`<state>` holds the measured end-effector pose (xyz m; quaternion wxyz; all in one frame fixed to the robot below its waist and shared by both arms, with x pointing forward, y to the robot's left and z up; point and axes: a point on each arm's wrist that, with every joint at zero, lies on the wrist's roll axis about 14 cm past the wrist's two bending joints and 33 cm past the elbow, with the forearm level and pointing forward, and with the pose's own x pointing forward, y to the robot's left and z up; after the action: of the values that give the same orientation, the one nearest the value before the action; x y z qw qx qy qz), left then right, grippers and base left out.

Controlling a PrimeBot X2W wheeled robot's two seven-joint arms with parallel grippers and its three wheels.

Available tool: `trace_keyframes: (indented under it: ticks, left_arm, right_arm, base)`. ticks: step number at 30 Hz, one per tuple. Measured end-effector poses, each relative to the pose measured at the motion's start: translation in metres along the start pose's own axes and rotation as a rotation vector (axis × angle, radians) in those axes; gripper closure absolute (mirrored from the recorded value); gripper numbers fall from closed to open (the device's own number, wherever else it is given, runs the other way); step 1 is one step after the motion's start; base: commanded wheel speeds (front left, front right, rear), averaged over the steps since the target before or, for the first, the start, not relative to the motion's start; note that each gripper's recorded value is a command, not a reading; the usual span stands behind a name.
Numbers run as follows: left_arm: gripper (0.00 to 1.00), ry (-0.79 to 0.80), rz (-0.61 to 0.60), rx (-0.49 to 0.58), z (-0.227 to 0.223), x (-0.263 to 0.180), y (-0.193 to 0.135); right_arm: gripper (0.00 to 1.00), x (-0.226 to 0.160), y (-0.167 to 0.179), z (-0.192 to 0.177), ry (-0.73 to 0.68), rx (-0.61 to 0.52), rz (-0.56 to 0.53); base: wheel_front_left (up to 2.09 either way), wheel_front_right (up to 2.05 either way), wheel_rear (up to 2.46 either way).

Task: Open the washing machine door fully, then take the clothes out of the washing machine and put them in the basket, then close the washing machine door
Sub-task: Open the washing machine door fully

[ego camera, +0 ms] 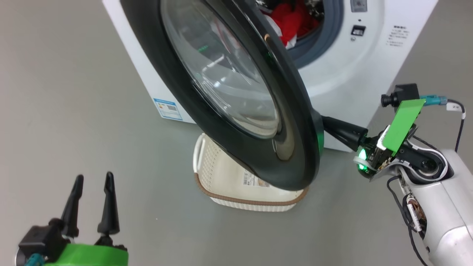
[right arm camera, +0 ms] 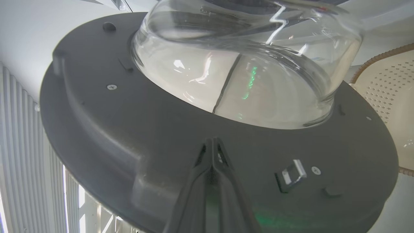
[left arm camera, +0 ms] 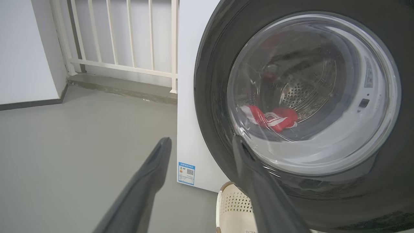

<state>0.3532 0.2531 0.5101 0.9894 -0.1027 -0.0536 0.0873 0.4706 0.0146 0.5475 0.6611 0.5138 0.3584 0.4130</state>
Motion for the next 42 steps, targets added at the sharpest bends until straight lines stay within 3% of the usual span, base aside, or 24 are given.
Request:
trace_keyframes:
  ticks: [42]
  left_arm:
    - [0.0,-0.065,0.229,0.014,0.027,-0.083,0.07]
  right_arm:
    - [1.0,0.061,0.039,-0.122,0.347,0.055,0.126]
  base:
    - [0.0,0.0,0.0]
